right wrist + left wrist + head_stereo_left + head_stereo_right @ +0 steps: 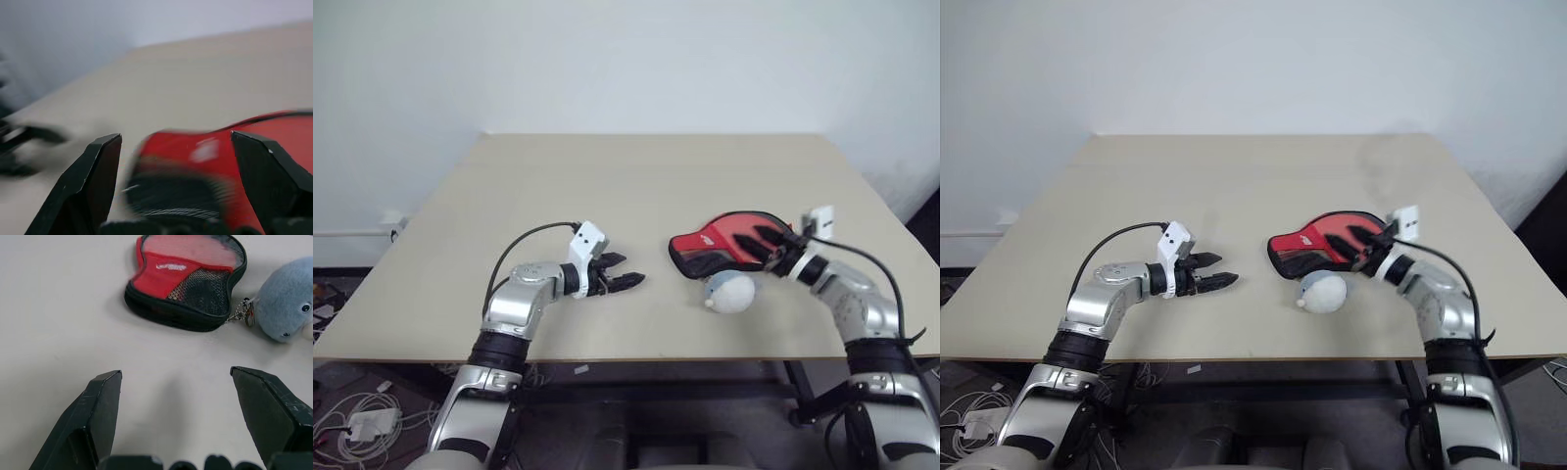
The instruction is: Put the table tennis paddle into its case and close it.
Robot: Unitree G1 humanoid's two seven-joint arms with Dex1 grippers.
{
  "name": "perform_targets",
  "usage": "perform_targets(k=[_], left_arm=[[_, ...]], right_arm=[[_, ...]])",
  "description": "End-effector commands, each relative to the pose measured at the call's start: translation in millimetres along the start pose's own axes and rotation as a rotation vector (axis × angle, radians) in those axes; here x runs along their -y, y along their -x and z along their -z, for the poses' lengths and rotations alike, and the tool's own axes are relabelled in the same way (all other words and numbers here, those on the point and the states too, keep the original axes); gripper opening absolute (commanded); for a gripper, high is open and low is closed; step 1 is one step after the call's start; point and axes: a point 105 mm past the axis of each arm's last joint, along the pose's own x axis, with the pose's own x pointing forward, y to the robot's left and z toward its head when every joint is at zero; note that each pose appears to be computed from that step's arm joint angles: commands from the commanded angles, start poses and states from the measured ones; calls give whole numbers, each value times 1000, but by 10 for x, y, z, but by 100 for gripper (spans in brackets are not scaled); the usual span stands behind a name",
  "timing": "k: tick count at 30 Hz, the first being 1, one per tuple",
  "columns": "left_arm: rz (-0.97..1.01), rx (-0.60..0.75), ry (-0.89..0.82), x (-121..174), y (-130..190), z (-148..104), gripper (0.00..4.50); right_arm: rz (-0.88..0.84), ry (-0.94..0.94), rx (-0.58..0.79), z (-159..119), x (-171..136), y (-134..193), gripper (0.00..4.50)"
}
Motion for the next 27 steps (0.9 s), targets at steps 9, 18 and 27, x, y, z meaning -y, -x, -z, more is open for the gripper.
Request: perform_targets(k=[9, 18, 27], left_arm=[[-9, 65, -43, -33, 82, -132, 379], [-36, 35, -42, -150, 208, -21, 379], [-128, 7, -21, -330, 472, 242, 379]], right_arm=[[194, 19, 137, -480, 316, 68, 386], [136, 65, 153, -516, 238, 62, 386], [-224, 148, -21, -397, -229, 76, 386]])
